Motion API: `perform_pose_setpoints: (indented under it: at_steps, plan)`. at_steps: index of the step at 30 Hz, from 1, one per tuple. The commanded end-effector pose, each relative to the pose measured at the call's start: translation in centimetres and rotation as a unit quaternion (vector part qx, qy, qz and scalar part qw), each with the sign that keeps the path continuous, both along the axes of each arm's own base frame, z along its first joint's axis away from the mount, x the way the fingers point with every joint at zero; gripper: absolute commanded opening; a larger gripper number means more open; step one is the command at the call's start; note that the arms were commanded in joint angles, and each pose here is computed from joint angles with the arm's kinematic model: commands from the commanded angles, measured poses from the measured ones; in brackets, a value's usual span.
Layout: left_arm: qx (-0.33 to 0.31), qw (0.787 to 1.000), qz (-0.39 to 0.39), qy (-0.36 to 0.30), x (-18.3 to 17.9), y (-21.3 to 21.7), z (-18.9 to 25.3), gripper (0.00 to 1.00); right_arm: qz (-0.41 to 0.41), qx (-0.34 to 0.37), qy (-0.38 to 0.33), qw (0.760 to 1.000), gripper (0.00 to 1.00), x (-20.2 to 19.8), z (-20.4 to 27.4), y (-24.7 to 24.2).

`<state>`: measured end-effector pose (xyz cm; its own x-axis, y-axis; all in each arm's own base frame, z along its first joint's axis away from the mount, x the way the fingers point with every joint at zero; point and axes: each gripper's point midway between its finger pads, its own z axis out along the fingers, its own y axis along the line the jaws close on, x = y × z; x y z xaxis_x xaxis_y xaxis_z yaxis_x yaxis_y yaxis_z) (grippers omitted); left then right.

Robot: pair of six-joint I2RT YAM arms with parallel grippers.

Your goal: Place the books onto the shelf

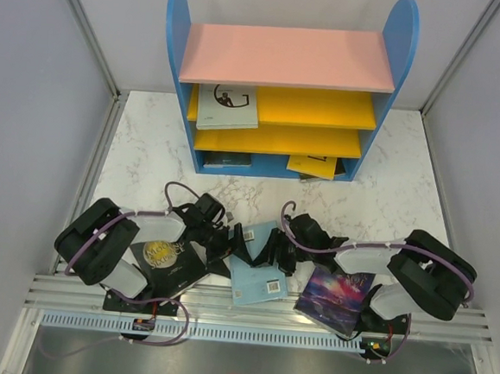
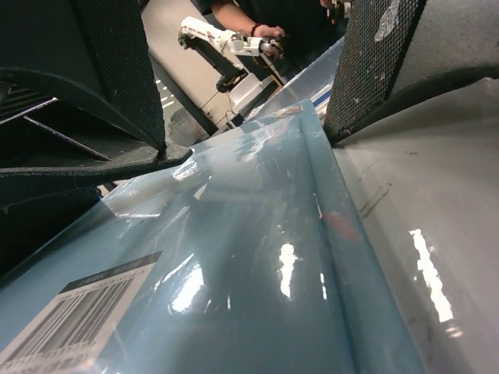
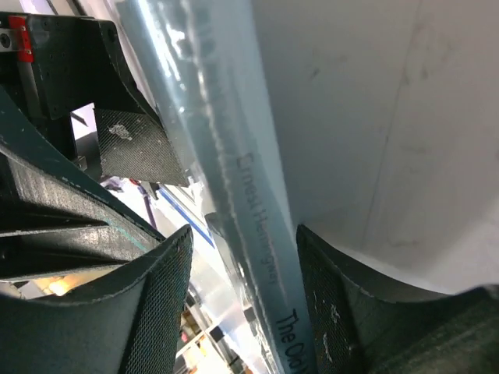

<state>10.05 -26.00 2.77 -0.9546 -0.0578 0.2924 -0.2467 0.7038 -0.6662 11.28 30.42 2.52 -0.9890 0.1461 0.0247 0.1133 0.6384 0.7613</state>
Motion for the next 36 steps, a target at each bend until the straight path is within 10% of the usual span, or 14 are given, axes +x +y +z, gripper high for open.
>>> perform_pose_setpoints:
  at_steps: [1,9,21,32,36]
  plan:
    - [0.069,0.995,0.021,-0.072,1.5,1.3,-4.0,0.87,-0.02,-0.074,-0.008,0.997,0.51,-0.8,-2.6,-2.5]
    - [0.171,0.97,0.014,-0.17,4.6,4.2,0.3,0.86,-0.074,-0.052,-0.059,0.994,0.0,1.2,3.3,-3.2]
    - [0.028,0.945,0.082,-0.315,7.1,2.4,12.4,0.91,-0.117,0.125,-0.141,0.975,0.0,4.9,17.2,0.1]
    - [-0.157,0.914,0.114,-0.355,6.7,0.9,20.2,0.92,-0.084,0.372,-0.17,0.909,0.0,4.1,29.1,2.8]
    - [-0.22,0.899,0.118,-0.36,6.3,1.0,22.3,0.76,-0.08,0.427,-0.176,0.884,0.0,3.7,31.1,2.6]
